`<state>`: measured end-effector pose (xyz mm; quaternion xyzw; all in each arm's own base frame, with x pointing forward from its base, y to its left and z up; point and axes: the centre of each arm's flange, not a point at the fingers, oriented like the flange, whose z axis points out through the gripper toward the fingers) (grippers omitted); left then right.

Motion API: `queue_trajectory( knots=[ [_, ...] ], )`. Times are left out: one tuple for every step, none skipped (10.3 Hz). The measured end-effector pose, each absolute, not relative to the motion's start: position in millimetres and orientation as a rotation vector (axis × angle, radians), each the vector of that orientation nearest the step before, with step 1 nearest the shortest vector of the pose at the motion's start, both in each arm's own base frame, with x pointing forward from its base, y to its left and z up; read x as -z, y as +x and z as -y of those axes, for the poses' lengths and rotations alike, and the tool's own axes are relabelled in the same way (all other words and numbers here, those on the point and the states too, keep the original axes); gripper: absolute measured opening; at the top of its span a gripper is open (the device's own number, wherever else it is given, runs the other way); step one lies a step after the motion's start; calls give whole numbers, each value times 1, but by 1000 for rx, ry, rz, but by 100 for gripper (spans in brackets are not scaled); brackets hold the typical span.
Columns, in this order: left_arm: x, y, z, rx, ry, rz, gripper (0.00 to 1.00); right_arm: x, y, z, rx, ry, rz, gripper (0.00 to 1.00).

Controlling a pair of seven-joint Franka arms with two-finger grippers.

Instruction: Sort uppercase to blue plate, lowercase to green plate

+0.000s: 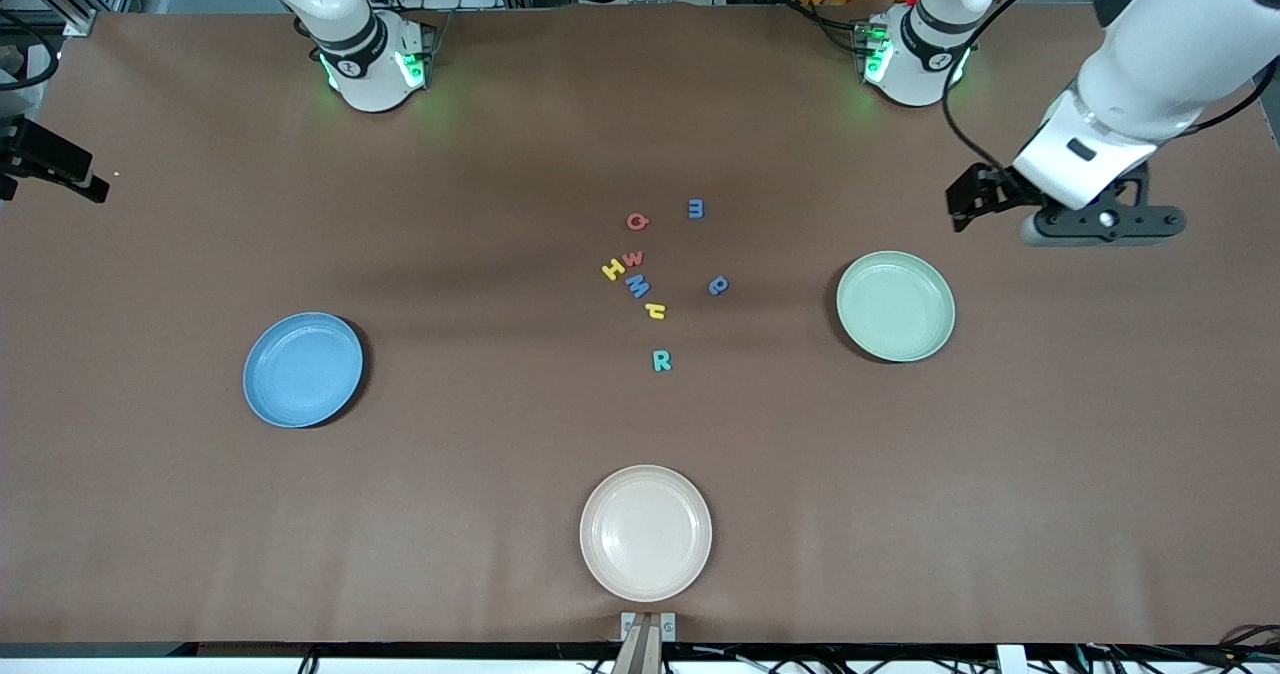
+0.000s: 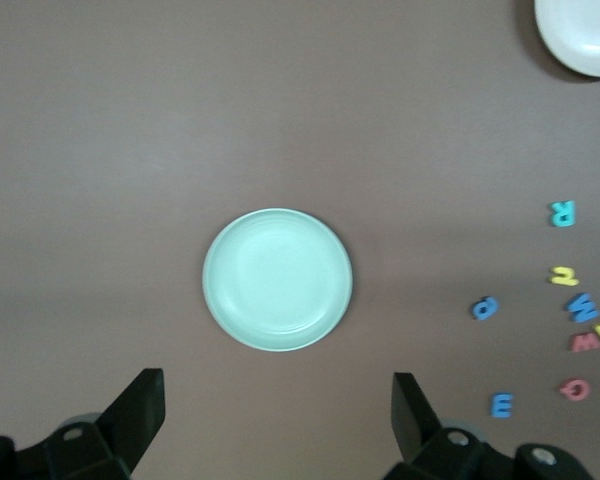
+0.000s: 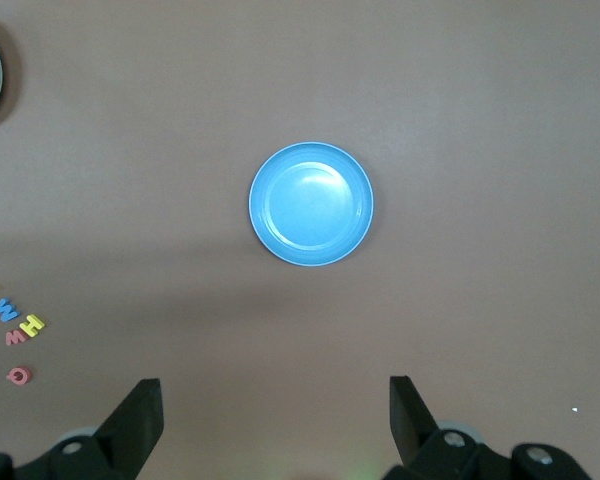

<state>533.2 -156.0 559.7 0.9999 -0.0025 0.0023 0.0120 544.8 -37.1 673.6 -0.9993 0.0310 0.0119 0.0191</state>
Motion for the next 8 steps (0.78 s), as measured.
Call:
queue_trajectory(
  knots=[
    [-546, 538, 170, 6, 3102, -9, 100, -674, 545, 37, -37, -3102, -96, 100],
    [-531, 542, 185, 11, 3094, -30, 100, -674, 545, 37, -37, -3102, -97, 100],
    [-517, 546, 201, 13, 3085, -61, 100, -674, 545, 37, -37, -3102, -97, 100],
    [-503, 549, 215, 16, 3076, -93, 100, -674, 545, 37, -37, -3102, -97, 100],
    [-489, 552, 227, 22, 3068, -114, 100, -674, 545, 38, -37, -3102, -98, 100],
    [-477, 556, 235, 28, 3062, -126, 100, -674, 545, 38, -37, -3102, -98, 100],
    [-469, 559, 239, 28, 3057, -130, 100, -674, 545, 38, -37, -3102, -98, 100],
    [-462, 561, 242, 27, 3052, -132, 100, -674, 545, 38, -37, -3102, -99, 100]
  ],
)
